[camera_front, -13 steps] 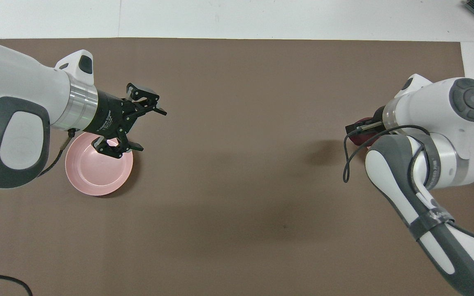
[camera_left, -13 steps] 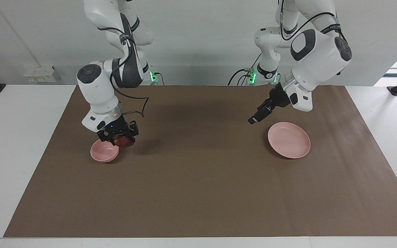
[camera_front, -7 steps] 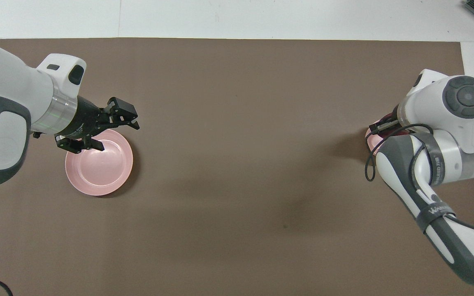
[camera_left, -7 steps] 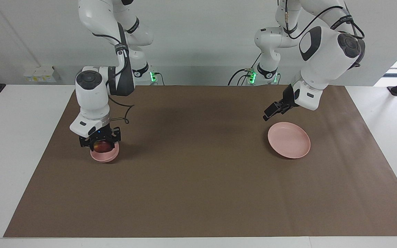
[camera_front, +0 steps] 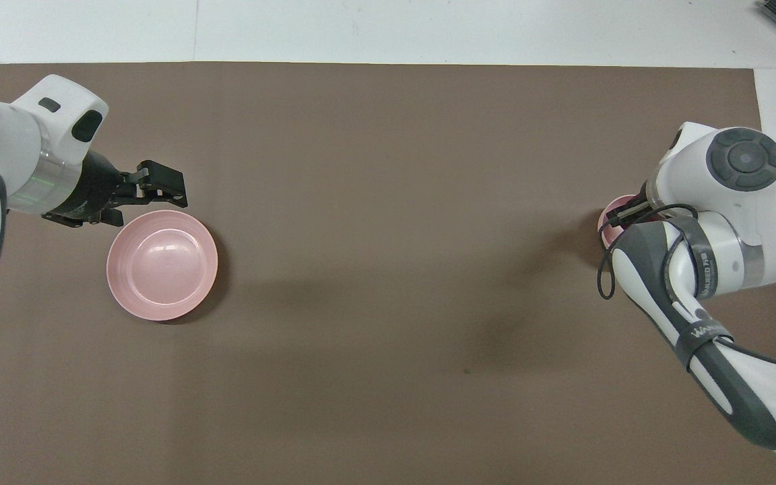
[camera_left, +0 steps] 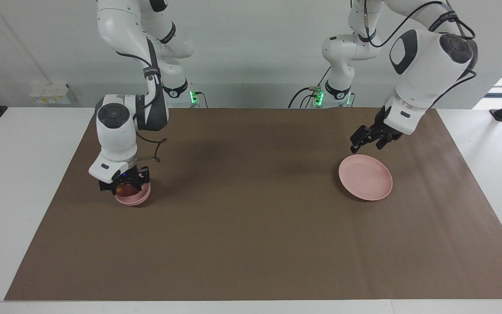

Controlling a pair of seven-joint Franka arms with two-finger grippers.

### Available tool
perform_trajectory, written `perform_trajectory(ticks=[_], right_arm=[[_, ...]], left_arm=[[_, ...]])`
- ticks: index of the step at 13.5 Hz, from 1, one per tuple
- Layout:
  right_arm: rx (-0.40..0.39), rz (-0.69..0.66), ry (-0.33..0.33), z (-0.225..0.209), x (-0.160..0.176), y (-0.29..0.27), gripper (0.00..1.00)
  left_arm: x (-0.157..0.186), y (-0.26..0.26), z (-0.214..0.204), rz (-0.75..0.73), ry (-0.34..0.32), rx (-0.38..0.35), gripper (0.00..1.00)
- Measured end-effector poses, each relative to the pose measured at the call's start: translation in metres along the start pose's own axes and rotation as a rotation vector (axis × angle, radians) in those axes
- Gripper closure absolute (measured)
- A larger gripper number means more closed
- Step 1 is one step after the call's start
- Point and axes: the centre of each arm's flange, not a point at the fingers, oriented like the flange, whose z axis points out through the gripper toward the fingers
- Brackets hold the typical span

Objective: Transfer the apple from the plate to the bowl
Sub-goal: 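Carry the apple over the pink bowl with the right gripper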

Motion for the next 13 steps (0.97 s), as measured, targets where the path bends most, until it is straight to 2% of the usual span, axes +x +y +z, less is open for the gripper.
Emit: perform_trajectory(ticks=[2, 5, 9, 13], right_arm=[[0.003, -0.002, -0.006, 0.004, -0.001, -0.001, 0.18], [0.009, -0.006, -0.023, 0.013, -0.002, -0.005, 0.18], [0.017, -0.011, -0.041, 0.023, -0.005, -0.008, 0.18], [0.022, -0.006, -0.054, 0.031, -0.007, -0.007, 0.18]], left_arm=[[0.003, -0.017, -0.010, 0.032, 0.032, 0.046, 0.00], [0.000, -0.037, -0.031, 0.120, 0.059, 0.063, 0.00], [-0.014, -0.053, -0.066, 0.160, 0.036, 0.076, 0.00], [-0.017, -0.052, -0.072, 0.162, 0.033, 0.078, 0.00]])
